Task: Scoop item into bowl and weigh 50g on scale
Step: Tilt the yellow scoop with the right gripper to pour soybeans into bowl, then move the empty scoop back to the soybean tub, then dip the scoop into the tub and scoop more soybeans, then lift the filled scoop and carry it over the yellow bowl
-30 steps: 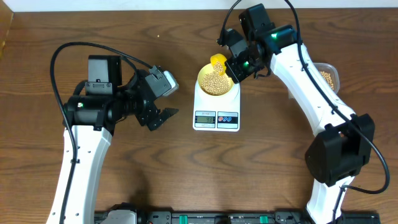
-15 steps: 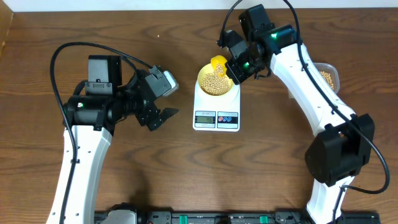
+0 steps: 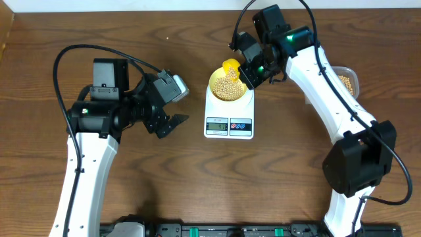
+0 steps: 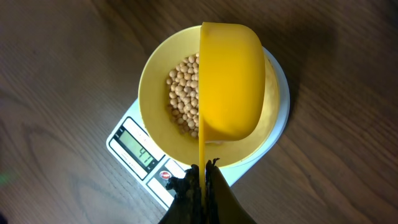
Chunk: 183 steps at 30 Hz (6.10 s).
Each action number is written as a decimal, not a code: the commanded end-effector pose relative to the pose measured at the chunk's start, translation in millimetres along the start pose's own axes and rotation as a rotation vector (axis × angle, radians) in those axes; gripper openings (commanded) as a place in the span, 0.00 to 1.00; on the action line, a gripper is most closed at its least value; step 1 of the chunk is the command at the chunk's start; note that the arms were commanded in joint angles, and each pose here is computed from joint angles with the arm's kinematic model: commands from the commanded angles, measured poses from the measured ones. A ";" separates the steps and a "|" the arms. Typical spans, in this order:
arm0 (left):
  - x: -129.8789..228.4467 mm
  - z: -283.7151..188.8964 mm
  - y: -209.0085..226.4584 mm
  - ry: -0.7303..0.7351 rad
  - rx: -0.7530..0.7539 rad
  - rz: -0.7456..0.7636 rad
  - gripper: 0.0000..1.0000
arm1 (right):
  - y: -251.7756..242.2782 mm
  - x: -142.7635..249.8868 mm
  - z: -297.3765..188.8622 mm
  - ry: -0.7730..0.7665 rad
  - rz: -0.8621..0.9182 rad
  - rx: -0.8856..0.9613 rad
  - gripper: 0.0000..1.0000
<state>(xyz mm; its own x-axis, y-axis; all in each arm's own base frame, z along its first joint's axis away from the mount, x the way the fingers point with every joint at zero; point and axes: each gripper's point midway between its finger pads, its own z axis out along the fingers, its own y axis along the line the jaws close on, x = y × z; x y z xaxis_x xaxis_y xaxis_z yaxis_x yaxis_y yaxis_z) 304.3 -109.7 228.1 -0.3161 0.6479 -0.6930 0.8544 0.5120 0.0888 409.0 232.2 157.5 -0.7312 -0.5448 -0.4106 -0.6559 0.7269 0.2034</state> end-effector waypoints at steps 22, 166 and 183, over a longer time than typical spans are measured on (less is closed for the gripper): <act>2.7 2.9 -1.5 0.000 0.017 -0.022 0.92 | 4.6 -13.4 -0.5 -0.024 -0.140 0.055 0.01; 2.7 2.9 -1.5 0.000 0.017 -0.022 0.92 | -120.6 42.5 -74.9 -0.013 0.396 0.230 0.01; 2.7 2.9 -1.5 0.000 0.017 -0.022 0.92 | -9.1 -34.2 -53.2 -0.204 -0.003 -0.115 0.01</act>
<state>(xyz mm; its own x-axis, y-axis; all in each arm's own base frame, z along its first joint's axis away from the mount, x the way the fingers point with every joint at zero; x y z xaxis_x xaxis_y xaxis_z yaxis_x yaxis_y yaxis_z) 304.3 -109.7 228.1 -0.3161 0.6479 -0.6930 0.8544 0.5120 0.0888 440.7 203.9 191.5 -0.7714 -0.3802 -0.5104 -0.5837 0.7423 0.3292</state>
